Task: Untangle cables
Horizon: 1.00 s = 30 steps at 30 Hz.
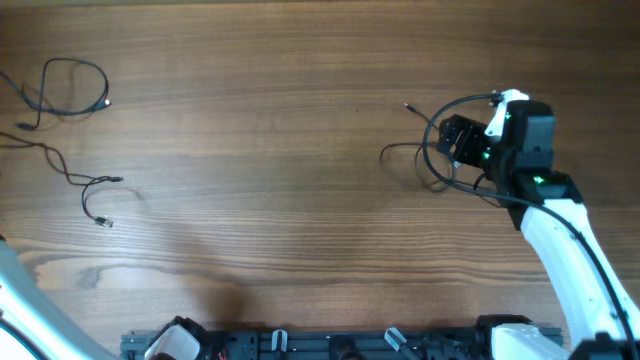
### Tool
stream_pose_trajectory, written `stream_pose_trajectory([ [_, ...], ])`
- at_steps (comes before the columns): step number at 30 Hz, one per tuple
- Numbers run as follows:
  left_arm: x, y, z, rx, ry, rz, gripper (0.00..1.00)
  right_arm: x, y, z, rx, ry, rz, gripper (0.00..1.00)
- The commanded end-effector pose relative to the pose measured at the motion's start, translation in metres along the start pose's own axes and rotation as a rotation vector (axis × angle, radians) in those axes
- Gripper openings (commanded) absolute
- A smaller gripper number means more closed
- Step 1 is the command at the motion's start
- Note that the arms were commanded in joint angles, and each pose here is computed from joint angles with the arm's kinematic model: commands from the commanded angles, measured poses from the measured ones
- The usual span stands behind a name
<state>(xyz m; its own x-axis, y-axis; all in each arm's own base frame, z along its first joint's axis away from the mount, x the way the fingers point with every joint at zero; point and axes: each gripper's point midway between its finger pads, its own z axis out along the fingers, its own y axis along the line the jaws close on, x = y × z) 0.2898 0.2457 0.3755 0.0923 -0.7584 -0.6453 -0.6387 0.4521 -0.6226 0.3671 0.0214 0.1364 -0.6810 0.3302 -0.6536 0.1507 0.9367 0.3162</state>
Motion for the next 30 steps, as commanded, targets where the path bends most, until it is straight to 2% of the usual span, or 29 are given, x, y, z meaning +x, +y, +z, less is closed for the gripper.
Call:
stream_pose_trajectory([
  [1,-0.033,0.054,0.004,-0.294,-0.181,0.003,0.04,-0.017,0.018,-0.016,-0.071,-0.056,-0.023,1.00],
  [6,-0.050,0.100,0.008,-0.550,-0.291,0.006,0.04,0.001,0.042,-0.015,-0.210,0.032,-0.027,1.00],
  [10,-0.039,0.120,0.036,-0.614,-0.239,-0.002,0.04,0.013,0.065,-0.016,-0.322,0.085,-0.053,1.00],
  [12,-0.025,0.136,0.053,-0.656,-0.197,-0.062,0.04,0.023,0.077,-0.016,-0.362,0.117,-0.079,1.00],
  [17,0.047,0.196,0.085,-0.881,-0.044,-0.372,0.04,0.035,0.088,-0.013,-0.381,0.153,-0.099,1.00],
  [19,0.071,0.212,0.095,-0.946,0.023,-0.419,0.04,0.035,0.088,-0.012,-0.376,0.152,-0.100,1.00],
  [22,0.107,0.224,0.115,-0.967,0.171,-0.454,0.04,0.034,0.085,-0.010,-0.357,0.146,-0.100,1.00],
  [26,0.153,0.223,0.143,-0.908,0.377,-0.550,0.04,0.035,0.084,-0.008,-0.352,0.150,-0.099,1.00],
  [27,0.158,0.221,0.146,-0.897,0.401,-0.563,0.16,0.035,0.083,-0.007,-0.351,0.152,-0.099,1.00],
  [29,0.166,0.213,0.156,-0.842,0.449,-0.600,0.82,0.036,0.083,-0.006,-0.349,0.157,-0.097,1.00],
  [30,0.169,0.205,0.162,-0.792,0.474,-0.623,0.96,0.036,0.083,-0.006,-0.349,0.158,-0.098,1.00],
])
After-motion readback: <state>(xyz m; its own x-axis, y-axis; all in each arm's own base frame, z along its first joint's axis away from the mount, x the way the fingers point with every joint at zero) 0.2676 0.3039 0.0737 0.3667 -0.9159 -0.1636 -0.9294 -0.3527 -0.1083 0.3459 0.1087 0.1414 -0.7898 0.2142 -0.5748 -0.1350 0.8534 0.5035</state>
